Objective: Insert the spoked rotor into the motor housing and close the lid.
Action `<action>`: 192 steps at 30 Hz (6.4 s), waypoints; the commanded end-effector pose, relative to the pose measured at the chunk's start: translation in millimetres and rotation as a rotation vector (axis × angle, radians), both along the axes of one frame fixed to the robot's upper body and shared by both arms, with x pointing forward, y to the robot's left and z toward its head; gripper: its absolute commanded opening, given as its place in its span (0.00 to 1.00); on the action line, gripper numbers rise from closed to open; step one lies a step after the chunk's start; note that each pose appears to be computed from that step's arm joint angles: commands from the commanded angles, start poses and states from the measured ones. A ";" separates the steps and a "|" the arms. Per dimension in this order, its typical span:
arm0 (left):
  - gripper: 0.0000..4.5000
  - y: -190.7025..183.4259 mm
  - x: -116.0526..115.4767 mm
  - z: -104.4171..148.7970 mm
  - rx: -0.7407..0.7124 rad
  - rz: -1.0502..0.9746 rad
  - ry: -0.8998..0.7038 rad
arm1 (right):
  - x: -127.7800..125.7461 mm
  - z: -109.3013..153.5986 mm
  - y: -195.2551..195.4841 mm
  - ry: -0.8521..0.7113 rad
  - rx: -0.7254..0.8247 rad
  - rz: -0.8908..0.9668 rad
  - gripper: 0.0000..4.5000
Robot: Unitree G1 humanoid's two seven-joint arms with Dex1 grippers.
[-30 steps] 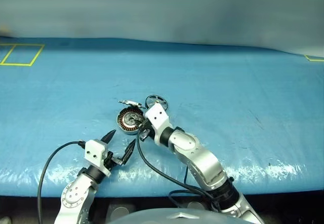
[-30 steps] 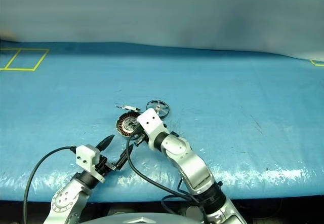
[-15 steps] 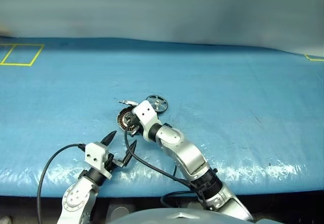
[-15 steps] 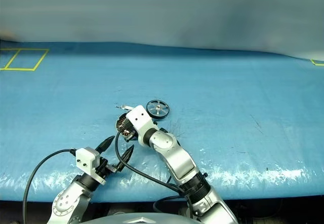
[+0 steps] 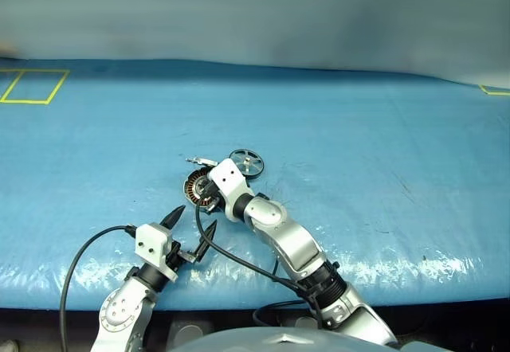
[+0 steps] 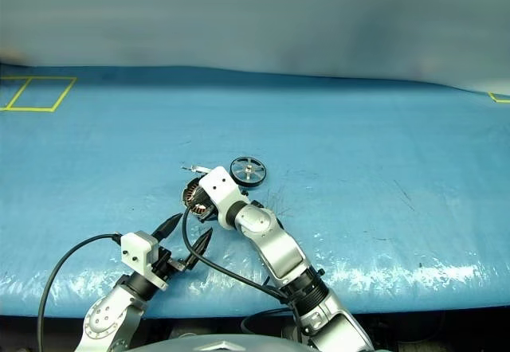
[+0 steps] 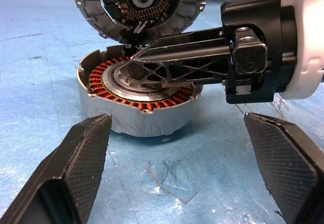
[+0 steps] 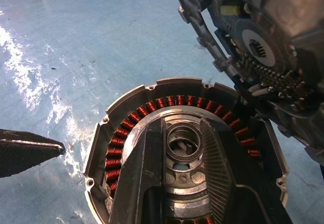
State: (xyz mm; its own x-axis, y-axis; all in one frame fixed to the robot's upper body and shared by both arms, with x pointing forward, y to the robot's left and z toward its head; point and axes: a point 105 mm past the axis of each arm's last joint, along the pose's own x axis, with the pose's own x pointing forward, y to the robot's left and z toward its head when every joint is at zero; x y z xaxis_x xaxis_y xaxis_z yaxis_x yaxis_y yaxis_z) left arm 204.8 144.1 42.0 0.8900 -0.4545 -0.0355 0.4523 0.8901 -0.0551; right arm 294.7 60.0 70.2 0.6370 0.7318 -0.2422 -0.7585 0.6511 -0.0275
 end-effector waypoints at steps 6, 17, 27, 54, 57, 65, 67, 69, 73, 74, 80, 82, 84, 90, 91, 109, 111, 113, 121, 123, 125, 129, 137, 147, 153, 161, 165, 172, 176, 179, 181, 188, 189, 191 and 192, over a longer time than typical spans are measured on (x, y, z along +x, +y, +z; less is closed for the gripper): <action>1.00 -1.6 0.6 3.0 -0.013 -0.005 -0.008 | -8.7 24.5 -2.1 -0.017 0.070 0.031 0.58; 1.00 -2.7 0.2 3.4 -0.012 -0.025 -0.006 | -28.9 40.7 -8.7 -0.016 0.061 0.048 0.15; 1.00 -1.4 1.7 3.6 0.001 -0.015 -0.011 | -18.7 26.2 3.7 -0.041 0.027 0.035 0.00; 1.00 3.1 -0.2 -5.8 0.004 -0.010 0.006 | 7.7 17.3 0.4 -0.054 0.019 -0.033 0.00; 1.00 1.9 0.0 -5.0 0.002 -0.012 0.006 | 3.0 20.9 1.7 -0.050 0.036 -0.011 0.00; 1.00 -2.5 -0.4 -2.2 -0.002 -0.022 0.004 | -20.2 36.3 -12.2 -0.041 0.054 0.092 0.00; 1.00 -3.4 -0.7 -1.6 -0.002 -0.022 0.004 | -25.4 39.2 -25.1 -0.027 0.035 0.110 0.00; 1.00 -4.2 -1.0 -1.4 -0.004 -0.024 0.006 | -27.8 37.4 -43.9 -0.013 -0.038 0.120 0.00; 1.00 -5.8 -1.1 -1.3 -0.009 -0.029 0.009 | -15.8 44.1 -78.0 -0.012 -0.128 0.046 0.00; 1.00 -6.1 -0.9 -1.4 -0.010 -0.030 0.009 | -10.0 47.8 -86.3 -0.016 -0.143 0.016 0.00; 1.00 -8.0 2.0 -1.3 -0.013 -0.042 0.002 | 19.5 64.6 -107.1 -0.053 -0.158 -0.089 0.34; 1.00 -8.3 3.5 -1.1 -0.013 -0.044 -0.001 | 27.6 66.7 -107.9 -0.060 -0.164 -0.101 0.49; 1.00 -8.2 5.0 -1.2 -0.013 -0.045 -0.003 | 34.1 68.4 -106.7 -0.056 -0.164 -0.087 0.56; 1.00 -5.7 7.3 -1.1 -0.004 -0.039 -0.009 | 53.1 67.0 -100.8 0.006 -0.159 -0.003 0.56; 1.00 -4.8 7.3 -1.0 -0.003 -0.035 -0.011 | 55.7 65.8 -99.8 0.011 -0.168 0.010 0.56; 1.00 3.0 -4.2 -8.7 -0.023 0.029 0.000 | 67.2 29.3 -85.6 0.119 -0.311 0.142 0.56; 1.00 1.4 -4.0 -8.2 -0.027 0.029 -0.002 | 71.5 29.6 -85.3 0.111 -0.320 0.128 0.56; 1.00 -0.6 -3.7 -7.8 -0.031 0.027 -0.003 | 74.3 29.2 -85.3 0.110 -0.328 0.121 0.56; 1.00 -5.9 -3.1 -7.2 -0.039 0.021 -0.004 | 72.5 18.8 -87.8 0.133 -0.381 0.134 0.44; 1.00 -6.3 -3.2 -7.4 -0.039 0.020 -0.003 | 68.9 15.3 -90.0 0.137 -0.395 0.140 0.32; 1.00 -6.8 -3.1 -7.7 -0.039 0.019 -0.002 | 66.9 14.4 -92.5 0.134 -0.403 0.136 0.29; 1.00 -7.5 -2.8 -8.5 -0.039 0.013 -0.001 | 63.5 18.7 -102.9 0.101 -0.423 0.104 0.29; 1.00 -8.4 -2.2 -9.2 -0.039 0.001 0.000 | 19.9 53.0 -143.9 0.047 -0.499 0.161 0.29; 1.00 -10.5 1.8 -7.0 -0.033 -0.025 -0.011 | -47.6 68.6 -95.8 0.112 -0.338 0.406 0.29; 1.00 -9.3 3.3 -5.6 -0.025 -0.027 -0.016 | -50.6 59.9 -51.3 0.080 -0.298 0.420 0.29; 1.00 -3.9 1.8 -5.5 -0.014 -0.006 -0.017 | -40.6 61.5 -16.6 0.028 -0.281 0.453 0.29; 1.00 -1.9 0.0 -5.6 -0.016 0.003 -0.014 | -31.7 67.5 -9.0 -0.006 -0.279 0.449 0.29; 1.00 -0.7 -2.7 -6.2 -0.014 0.003 -0.009 | -17.9 67.9 -2.8 -0.047 -0.308 0.454 0.29; 1.00 -0.6 -3.9 -6.7 -0.015 0.008 -0.007 | -13.3 68.6 -0.6 -0.064 -0.320 0.463 0.29; 1.00 -0.8 -4.6 -7.3 -0.017 0.010 -0.006 | -10.1 66.8 -0.1 -0.076 -0.338 0.467 0.29; 1.00 -1.1 -4.8 -7.2 -0.022 0.013 -0.007 | -8.3 65.2 -0.7 -0.086 -0.359 0.473 0.29; 1.00 -4.1 -5.7 -7.1 -0.026 0.012 -0.007 | -6.0 63.0 -5.3 -0.124 -0.420 0.492 0.29; 1.00 -4.3 -5.7 -7.1 -0.027 0.013 -0.007 | -5.7 63.0 -5.9 -0.131 -0.427 0.493 0.29; 1.00 -5.1 -5.6 -7.0 -0.028 0.013 -0.007 | -4.3 63.6 -7.6 -0.146 -0.446 0.492 0.29; 1.00 -5.5 -5.5 -6.9 -0.029 0.013 -0.007 | -3.7 63.7 -8.3 -0.150 -0.452 0.492 0.29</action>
State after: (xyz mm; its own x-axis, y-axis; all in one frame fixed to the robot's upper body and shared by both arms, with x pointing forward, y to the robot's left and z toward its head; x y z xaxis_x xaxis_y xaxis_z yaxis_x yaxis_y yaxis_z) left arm 199.1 141.3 24.3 0.8960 -0.4398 -0.0607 0.4332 0.8960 -0.0971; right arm 293.1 46.3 120.6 0.3070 0.7685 -0.5614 -0.9415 0.1590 -0.2972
